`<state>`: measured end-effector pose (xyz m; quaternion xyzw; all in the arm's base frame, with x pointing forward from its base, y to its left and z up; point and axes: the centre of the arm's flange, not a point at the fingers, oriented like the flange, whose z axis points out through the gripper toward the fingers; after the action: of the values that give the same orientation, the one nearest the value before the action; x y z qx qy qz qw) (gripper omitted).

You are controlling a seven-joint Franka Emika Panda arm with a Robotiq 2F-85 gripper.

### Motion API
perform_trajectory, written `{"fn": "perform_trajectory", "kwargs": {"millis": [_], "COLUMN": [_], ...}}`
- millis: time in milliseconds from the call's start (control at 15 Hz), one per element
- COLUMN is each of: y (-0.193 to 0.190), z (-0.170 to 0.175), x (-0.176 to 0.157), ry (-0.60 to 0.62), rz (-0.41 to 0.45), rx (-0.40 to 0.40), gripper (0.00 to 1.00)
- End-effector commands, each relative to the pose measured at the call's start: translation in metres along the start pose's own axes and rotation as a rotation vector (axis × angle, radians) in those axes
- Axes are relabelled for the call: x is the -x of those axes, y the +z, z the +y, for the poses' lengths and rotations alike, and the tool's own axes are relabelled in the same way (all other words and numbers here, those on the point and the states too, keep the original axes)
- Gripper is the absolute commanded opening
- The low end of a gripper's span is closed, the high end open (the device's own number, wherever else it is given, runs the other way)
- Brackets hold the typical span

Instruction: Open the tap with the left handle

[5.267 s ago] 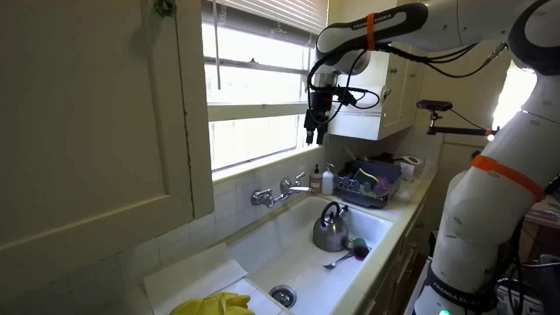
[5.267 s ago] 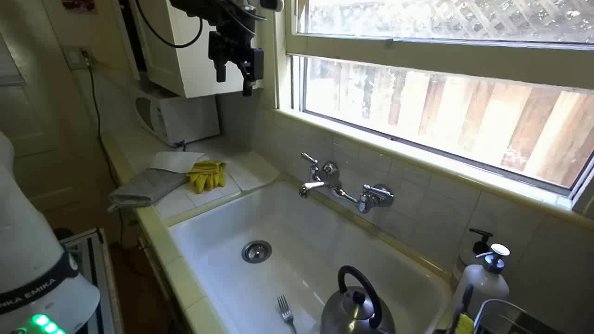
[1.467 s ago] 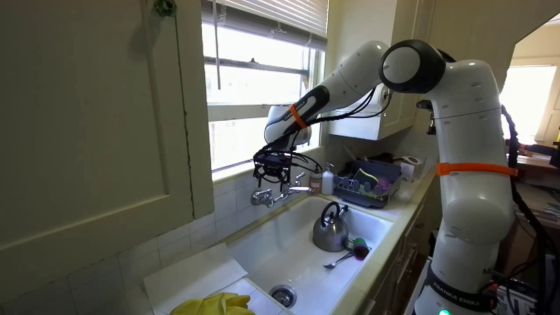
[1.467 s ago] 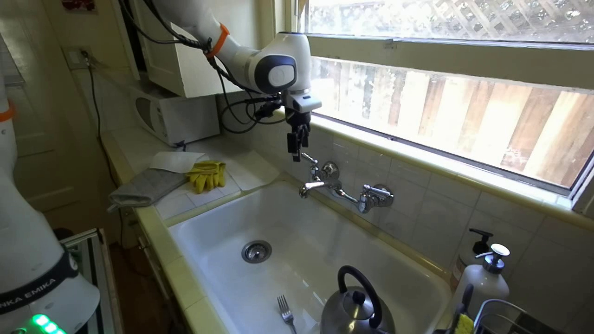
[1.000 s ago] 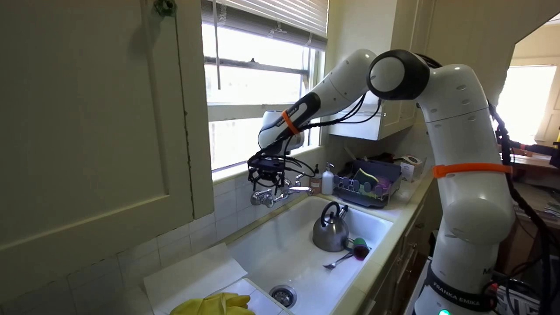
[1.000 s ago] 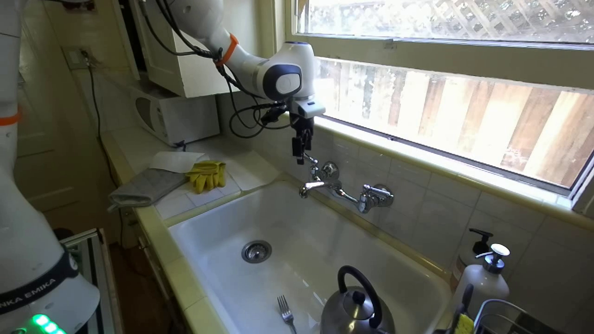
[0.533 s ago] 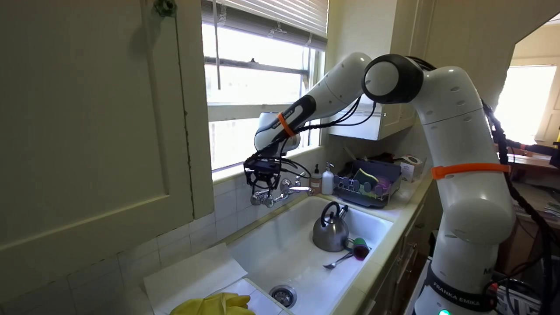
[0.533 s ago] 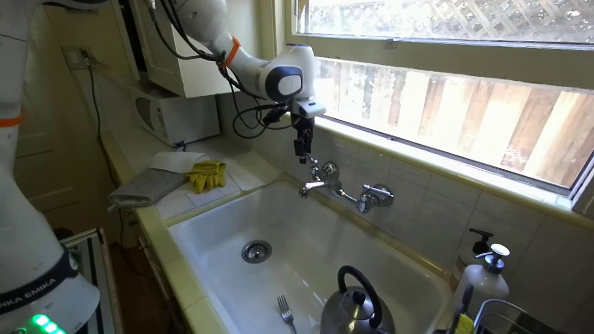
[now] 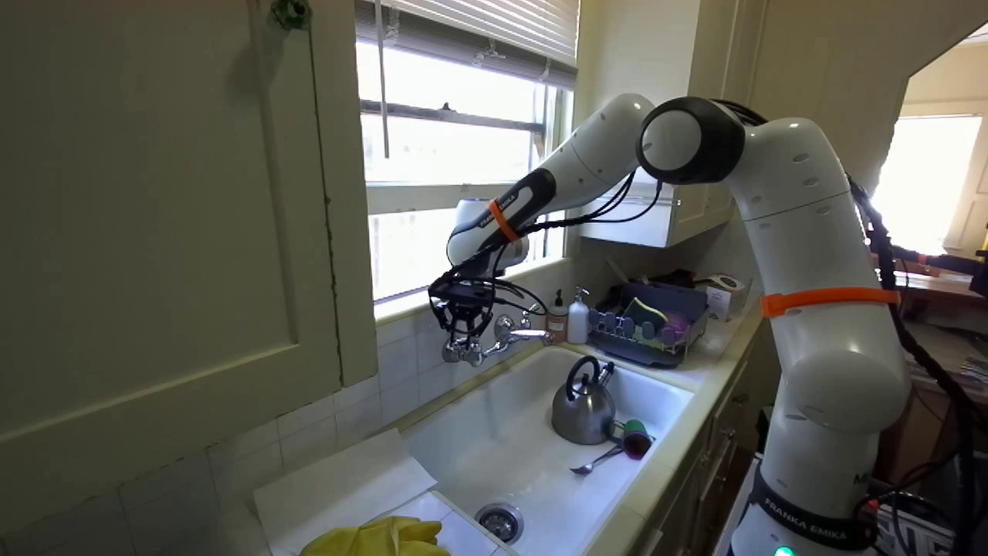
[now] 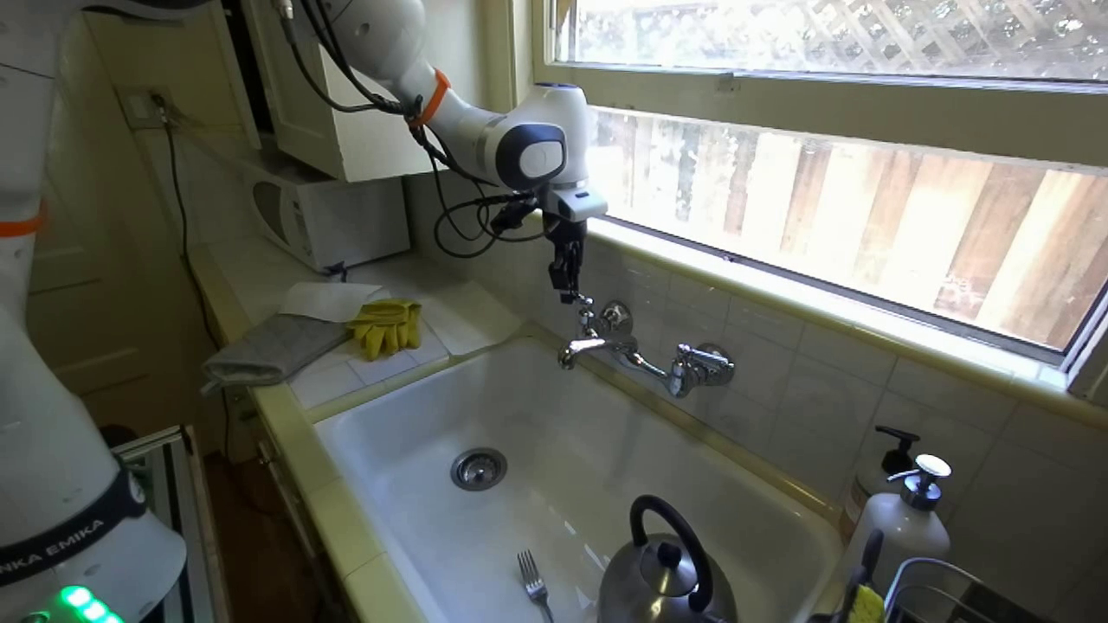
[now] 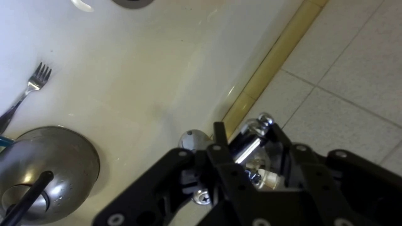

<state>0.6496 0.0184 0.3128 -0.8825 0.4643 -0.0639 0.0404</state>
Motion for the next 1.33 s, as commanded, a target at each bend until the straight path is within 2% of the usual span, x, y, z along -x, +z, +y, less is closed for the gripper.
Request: {"fn": "perform_trajectory", "kwargs": {"millis": [0,1267], "y": [0.003,0.009], "z": [-0.003,0.039], "x": [-0.002,0.012], "ry": [-0.002,-0.270], "rz": [-0.007,-0.035], "rx": [0.000,0.051], "gripper": [0.11,0.11]}}
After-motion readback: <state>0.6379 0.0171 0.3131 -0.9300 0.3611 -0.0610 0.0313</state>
